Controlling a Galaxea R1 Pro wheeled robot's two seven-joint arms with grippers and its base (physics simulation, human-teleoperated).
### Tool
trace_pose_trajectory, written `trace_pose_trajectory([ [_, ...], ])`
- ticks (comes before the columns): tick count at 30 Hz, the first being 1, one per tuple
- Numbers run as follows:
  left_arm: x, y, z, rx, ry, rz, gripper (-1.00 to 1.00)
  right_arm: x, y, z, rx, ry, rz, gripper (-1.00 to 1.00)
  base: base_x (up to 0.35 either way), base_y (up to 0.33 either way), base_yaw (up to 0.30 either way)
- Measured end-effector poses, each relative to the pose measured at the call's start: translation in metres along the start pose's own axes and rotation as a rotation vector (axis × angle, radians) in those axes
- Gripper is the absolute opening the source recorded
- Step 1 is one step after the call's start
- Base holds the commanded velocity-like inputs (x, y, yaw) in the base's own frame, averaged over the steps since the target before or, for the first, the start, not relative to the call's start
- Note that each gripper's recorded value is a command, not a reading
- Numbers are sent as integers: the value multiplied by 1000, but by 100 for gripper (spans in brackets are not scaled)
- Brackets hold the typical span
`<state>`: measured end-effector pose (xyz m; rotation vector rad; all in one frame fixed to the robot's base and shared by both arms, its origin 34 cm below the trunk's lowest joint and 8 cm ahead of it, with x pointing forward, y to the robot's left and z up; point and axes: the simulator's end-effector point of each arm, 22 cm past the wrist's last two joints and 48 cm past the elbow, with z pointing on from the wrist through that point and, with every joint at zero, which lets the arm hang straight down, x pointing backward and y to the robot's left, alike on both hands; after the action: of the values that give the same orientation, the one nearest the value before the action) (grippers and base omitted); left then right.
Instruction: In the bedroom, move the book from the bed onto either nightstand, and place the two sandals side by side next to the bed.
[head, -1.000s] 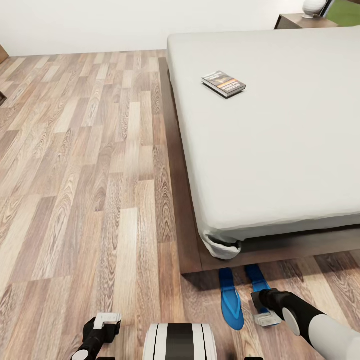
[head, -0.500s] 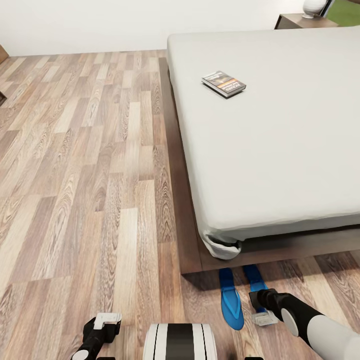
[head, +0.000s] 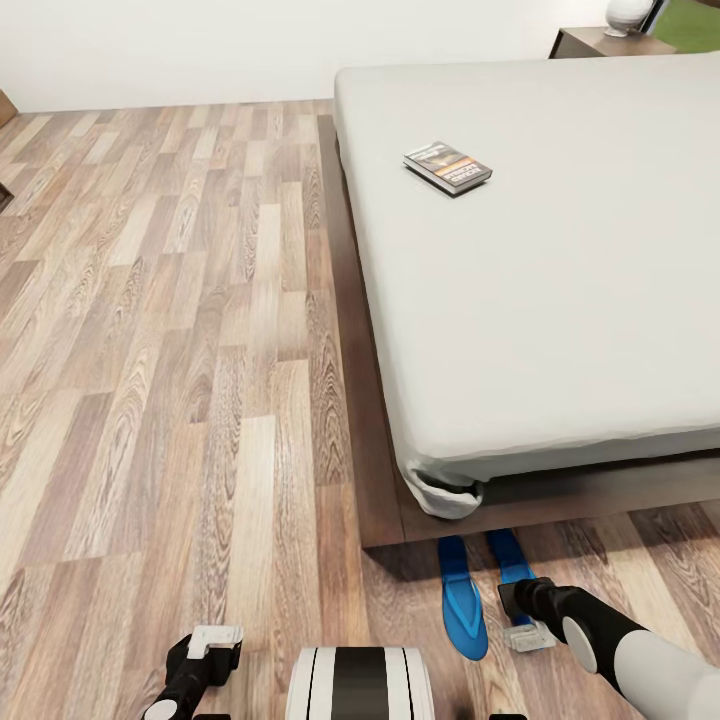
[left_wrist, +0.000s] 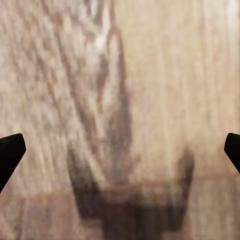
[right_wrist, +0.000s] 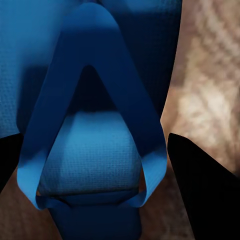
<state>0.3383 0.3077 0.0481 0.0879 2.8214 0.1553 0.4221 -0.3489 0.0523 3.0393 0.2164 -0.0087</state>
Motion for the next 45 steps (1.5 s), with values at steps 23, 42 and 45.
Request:
trace_pose_trajectory([
  [23, 0, 0, 0, 0, 0, 0, 100, 0, 0, 0, 0, 0, 0, -100, 0, 0, 0],
  [42, 0, 0, 0, 0, 0, 0, 100, 0, 0, 0, -2, 0, -5, -100, 0, 0, 0],
  [45, 0, 0, 0, 0, 0, 0, 100, 0, 1, 0, -3, 0, -6, -100, 0, 0, 0],
])
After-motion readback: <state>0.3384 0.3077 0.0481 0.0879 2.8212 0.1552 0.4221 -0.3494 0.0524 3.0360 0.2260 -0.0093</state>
